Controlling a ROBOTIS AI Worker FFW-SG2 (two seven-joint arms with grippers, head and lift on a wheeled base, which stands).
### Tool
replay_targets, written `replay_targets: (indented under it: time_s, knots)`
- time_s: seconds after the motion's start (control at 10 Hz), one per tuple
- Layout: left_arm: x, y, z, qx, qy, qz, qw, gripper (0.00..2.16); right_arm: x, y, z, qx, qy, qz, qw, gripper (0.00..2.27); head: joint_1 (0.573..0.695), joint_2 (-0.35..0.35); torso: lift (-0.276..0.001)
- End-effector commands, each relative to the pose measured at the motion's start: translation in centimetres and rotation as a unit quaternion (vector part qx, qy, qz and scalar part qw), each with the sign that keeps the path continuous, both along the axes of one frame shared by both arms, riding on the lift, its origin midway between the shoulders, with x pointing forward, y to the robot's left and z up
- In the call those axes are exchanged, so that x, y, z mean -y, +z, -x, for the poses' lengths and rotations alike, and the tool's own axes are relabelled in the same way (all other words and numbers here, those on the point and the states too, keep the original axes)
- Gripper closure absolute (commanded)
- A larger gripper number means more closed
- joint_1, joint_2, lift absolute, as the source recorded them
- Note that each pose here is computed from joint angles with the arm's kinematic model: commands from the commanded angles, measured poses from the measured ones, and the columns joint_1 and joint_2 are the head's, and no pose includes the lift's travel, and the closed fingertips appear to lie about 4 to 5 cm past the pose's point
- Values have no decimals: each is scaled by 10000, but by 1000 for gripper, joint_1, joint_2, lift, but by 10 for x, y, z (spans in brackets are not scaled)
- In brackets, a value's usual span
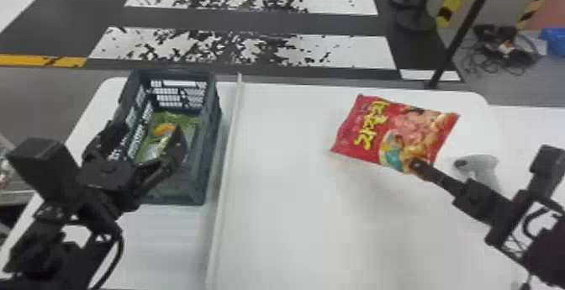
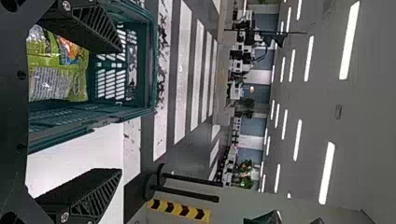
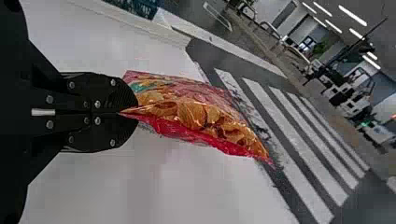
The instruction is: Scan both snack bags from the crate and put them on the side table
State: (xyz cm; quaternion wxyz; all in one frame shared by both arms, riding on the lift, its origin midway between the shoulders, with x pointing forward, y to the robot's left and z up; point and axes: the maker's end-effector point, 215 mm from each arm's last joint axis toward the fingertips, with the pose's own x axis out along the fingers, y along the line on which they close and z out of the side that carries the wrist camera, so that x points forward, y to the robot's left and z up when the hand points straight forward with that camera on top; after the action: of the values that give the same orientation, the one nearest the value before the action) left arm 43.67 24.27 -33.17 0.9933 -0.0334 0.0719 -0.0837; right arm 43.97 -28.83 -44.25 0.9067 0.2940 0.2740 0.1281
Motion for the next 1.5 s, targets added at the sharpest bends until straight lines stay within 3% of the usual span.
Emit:
replay_targets:
  time_s: [0.0, 0.1, 0.2, 0.3, 0.5, 0.7, 0.8, 0.9, 1.0, 1.1, 1.2, 1.3, 1.4]
  knots:
    - [-1, 1, -1, 7, 18, 1, 10000, 90, 3, 49, -12, 732, -6, 1134, 9909, 2260, 695, -57, -87]
    - [-1, 1, 0, 7, 17, 1, 10000, 90, 0, 76, -17, 1213, 61, 1960, 9730, 2260, 695, -62, -87]
    - [-3, 1, 0, 10, 30, 6, 10000, 90, -10, 78, -18, 1406, 367, 2931, 9450, 2260, 695, -63, -87]
    - [-4, 1, 0, 4, 36, 17, 10000, 90, -21, 74, -21, 1612, 619, 4017, 8993, 2260, 695, -55, -87]
    - [-4, -1, -1, -11, 39, 33, 10000, 90, -44, 41, -9, 1864, 1202, 5957, 7720, 2260, 695, -30, -87]
    - [-6, -2, -1, -17, 44, 20, 10000, 90, -53, 0, 14, 1861, 1724, 7240, 6415, 2263, 695, -8, -87]
    - [-7, -2, -1, -15, 51, 32, 10000, 90, -49, -16, 24, 1795, 1905, 7605, 5943, 2260, 695, 8, -87]
    - [-7, -2, -1, -23, 52, 47, 10000, 90, -54, -31, 35, 1864, 2211, 7805, 5543, 1990, 695, 13, -87]
    - [-7, -3, -2, -29, 50, 86, 9999, 90, -60, -49, 50, 1788, 2624, 7760, 5450, 1261, 695, 15, -87]
    - [-7, -4, -2, -36, 58, 90, 9999, 90, -68, -61, 62, 1727, 2904, 7626, 5517, 167, 695, 22, -87]
    - [-7, -3, -2, -28, 49, 91, 9999, 90, -69, -63, 68, 1633, 3054, 7496, 5641, -2, 695, 32, -87]
    - [-7, -3, -1, -21, 56, 90, 9999, 90, -71, -58, 69, 1523, 3138, 7158, 6050, 22, 695, 41, -87]
    - [-7, -4, 0, -36, 56, 89, 9999, 90, -70, -50, 71, 1354, 3247, 6568, 6670, 46, 695, 44, -87]
